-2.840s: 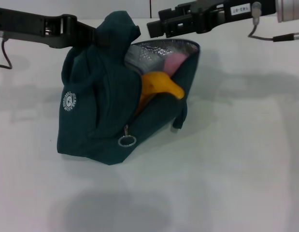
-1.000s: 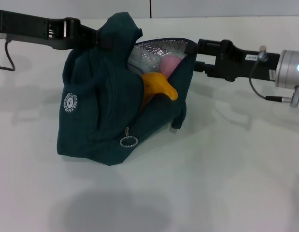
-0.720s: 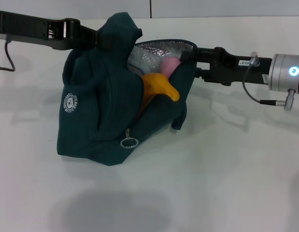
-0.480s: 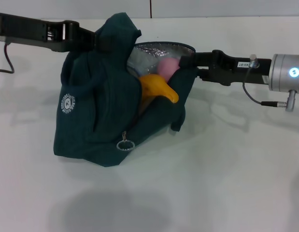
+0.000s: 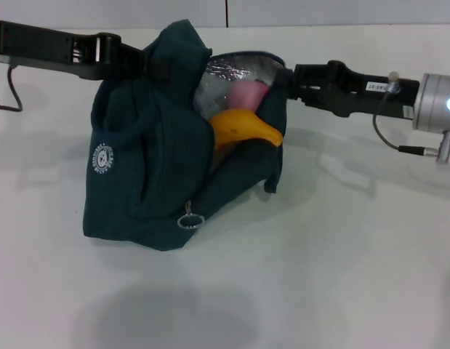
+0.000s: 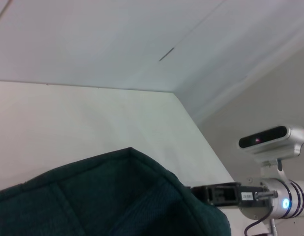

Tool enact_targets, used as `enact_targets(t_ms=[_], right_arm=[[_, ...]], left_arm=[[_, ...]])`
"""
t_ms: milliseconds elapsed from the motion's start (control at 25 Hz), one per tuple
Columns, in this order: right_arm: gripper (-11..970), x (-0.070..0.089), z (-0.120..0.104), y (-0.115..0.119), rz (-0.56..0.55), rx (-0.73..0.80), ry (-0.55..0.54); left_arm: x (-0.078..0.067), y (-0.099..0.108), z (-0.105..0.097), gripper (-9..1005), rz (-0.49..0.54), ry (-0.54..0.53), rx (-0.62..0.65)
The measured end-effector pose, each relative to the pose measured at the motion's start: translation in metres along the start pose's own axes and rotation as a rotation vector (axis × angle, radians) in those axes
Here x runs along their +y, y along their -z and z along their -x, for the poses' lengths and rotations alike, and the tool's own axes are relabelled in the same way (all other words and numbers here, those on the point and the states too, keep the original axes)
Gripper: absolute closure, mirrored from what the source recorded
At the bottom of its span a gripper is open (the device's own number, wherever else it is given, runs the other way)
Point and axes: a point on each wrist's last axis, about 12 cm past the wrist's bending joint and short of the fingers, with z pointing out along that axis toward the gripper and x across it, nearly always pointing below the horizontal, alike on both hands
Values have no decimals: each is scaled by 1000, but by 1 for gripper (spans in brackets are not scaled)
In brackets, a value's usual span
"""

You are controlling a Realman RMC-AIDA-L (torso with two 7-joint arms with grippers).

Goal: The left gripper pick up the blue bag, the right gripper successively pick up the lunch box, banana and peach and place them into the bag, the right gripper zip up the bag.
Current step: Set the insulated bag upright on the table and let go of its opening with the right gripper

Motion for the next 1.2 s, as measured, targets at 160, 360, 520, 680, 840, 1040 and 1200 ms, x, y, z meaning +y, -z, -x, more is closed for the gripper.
enact_targets(t_ms=[160, 360, 520, 680, 840, 1040, 1200], right_arm=[[569, 5, 3, 9, 60, -30, 12], [737, 11, 10, 21, 95, -60, 50], [886, 8, 8, 26, 90, -52, 35], [929, -3, -1, 34, 64, -70, -5], [867, -9, -5, 38, 62, -103, -29], [774, -13, -9, 27, 54, -102, -88], [699, -14, -13, 12, 39, -94, -136]], left_arm=[[-1, 0, -1, 921, -8, -1, 6], [-3, 0, -1, 921, -26, -5, 17], [-2, 0, -2, 920, -23, -1, 13], [-2, 0, -2, 920, -21, 0, 12], [-2, 1, -3, 919, -21, 1, 11], [-2, 0, -3, 919, -26, -1, 9], [-3, -1, -2, 918, -28, -5, 12]])
